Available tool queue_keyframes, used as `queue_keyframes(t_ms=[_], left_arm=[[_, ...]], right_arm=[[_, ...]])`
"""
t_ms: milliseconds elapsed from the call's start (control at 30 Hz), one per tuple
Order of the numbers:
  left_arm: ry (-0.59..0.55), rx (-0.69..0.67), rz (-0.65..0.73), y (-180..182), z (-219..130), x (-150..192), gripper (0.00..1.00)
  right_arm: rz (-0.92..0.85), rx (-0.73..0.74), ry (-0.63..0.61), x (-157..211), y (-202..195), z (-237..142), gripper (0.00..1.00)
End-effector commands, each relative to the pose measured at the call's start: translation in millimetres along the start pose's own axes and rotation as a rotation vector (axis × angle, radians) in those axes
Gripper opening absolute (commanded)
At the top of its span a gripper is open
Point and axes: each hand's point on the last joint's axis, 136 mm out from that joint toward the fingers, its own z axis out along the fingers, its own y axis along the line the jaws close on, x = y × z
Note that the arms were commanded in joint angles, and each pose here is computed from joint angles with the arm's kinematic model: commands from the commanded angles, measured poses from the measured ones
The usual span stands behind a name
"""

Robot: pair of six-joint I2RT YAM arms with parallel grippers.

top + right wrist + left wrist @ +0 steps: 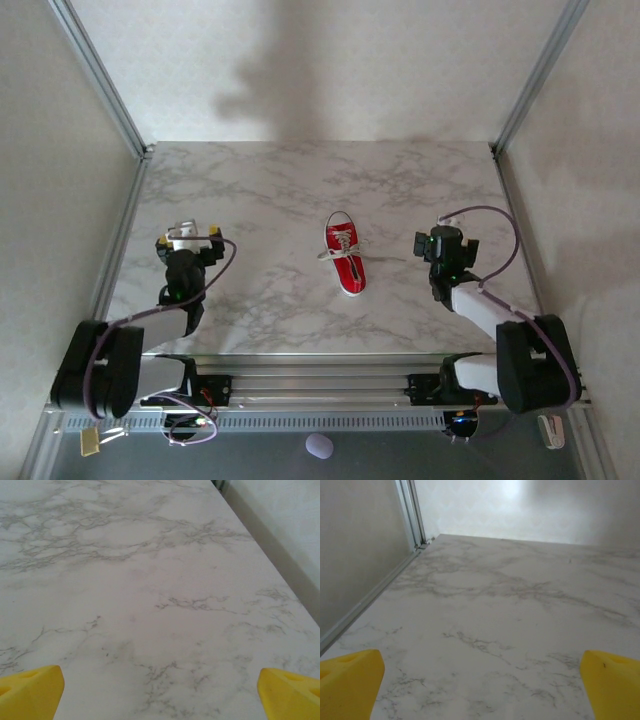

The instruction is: Tie the shoes

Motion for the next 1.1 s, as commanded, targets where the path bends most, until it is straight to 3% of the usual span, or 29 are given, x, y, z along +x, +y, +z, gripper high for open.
queue_keyframes(t_ms=[0, 267, 500, 633, 1067], left_arm=[[-0.104, 0.051, -0.057, 0, 5, -19, 1.00], [-0.116, 0.146, -0.117, 0, 14, -3, 1.00], [-0.098, 0.053, -0.194, 22, 22, 1, 1.00], [-0.082, 0.019, -0.172, 21, 25, 4, 1.00], [-0.077, 0.044, -0.145, 13, 26, 3, 1.00]], right_arm=[[0.000, -0.108, -0.106, -9, 14, 8, 0.99], [0.039, -0.240, -0.150, -9, 27, 27, 0.99], [0.057, -0.274, -0.213, 2, 27, 24, 0.99], [0.059, -0.244, -0.116, 2, 27, 39, 0.99], [0.050, -0.266, -0.125, 2, 30, 38, 0.99]])
